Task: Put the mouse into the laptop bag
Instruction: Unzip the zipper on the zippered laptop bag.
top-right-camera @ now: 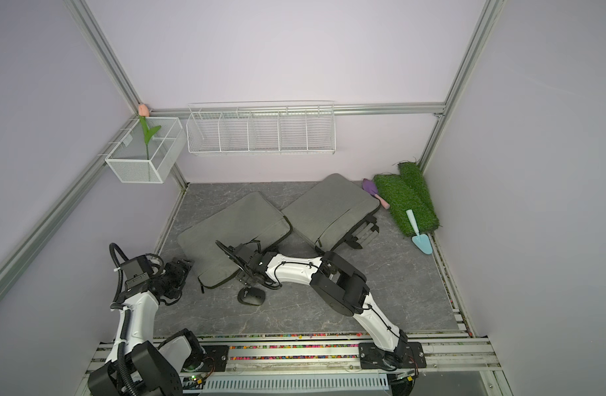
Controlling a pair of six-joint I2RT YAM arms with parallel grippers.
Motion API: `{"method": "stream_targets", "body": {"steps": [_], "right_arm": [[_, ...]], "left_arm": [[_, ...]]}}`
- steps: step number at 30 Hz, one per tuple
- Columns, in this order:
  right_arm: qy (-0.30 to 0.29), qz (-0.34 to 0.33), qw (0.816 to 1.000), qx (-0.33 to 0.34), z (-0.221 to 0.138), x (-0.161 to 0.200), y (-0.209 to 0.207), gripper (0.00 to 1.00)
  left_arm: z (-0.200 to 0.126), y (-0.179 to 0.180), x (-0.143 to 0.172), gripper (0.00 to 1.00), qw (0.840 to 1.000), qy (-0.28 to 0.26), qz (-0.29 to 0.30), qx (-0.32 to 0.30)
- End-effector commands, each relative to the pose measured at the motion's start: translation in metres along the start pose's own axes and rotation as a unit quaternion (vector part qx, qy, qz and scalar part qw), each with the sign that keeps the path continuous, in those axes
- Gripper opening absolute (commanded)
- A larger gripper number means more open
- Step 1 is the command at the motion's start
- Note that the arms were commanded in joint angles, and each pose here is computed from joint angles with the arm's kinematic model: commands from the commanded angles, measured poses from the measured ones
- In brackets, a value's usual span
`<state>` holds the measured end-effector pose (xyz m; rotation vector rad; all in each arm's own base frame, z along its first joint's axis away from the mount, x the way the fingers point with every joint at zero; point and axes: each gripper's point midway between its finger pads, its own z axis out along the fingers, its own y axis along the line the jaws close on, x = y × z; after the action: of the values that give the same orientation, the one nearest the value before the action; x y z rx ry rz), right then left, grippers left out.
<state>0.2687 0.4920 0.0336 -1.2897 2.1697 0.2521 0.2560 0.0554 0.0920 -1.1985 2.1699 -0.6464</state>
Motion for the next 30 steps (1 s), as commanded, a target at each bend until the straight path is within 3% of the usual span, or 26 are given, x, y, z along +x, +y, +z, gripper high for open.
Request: {"method": "stream_targets", "body": {"steps": [1,8,13,15,19,22,30], "right_arm": [[0.028,-0.003,0.997,-0.073,-0.002,0.013,0.029,0.77],[0.01,0.029,0.992,-0.121,-0.022,0.012,0.055,0.76],[0.039,0.046,0.994,-0.092,-0.004,0.022,0.048,0.73],[0.046,0.054,0.994,-0.08,0.001,0.022,0.04,0.65],[0.031,0.101,0.991,-0.078,0.0,0.022,0.014,0.24],[-0.003,0.124,0.989,-0.077,-0.018,0.014,-0.007,0.07],[-0.104,0.159,0.974,-0.12,-0.09,-0.031,-0.04,0.07]], "left_arm": [[-0.001,-0.003,0.001,0.82,1.0,0.001,0.007,0.008],[-0.003,-0.004,0.003,0.82,1.0,-0.001,0.008,0.011],[-0.005,-0.006,0.003,0.82,1.0,-0.002,0.006,0.015],[-0.004,-0.006,0.004,0.82,1.0,0.002,0.006,0.017],[-0.004,-0.007,0.008,0.83,1.0,0.007,0.008,0.023],[-0.003,-0.008,0.011,0.85,0.999,0.011,0.011,0.03],[0.012,-0.008,0.024,0.87,0.996,0.031,0.005,0.079]]}}
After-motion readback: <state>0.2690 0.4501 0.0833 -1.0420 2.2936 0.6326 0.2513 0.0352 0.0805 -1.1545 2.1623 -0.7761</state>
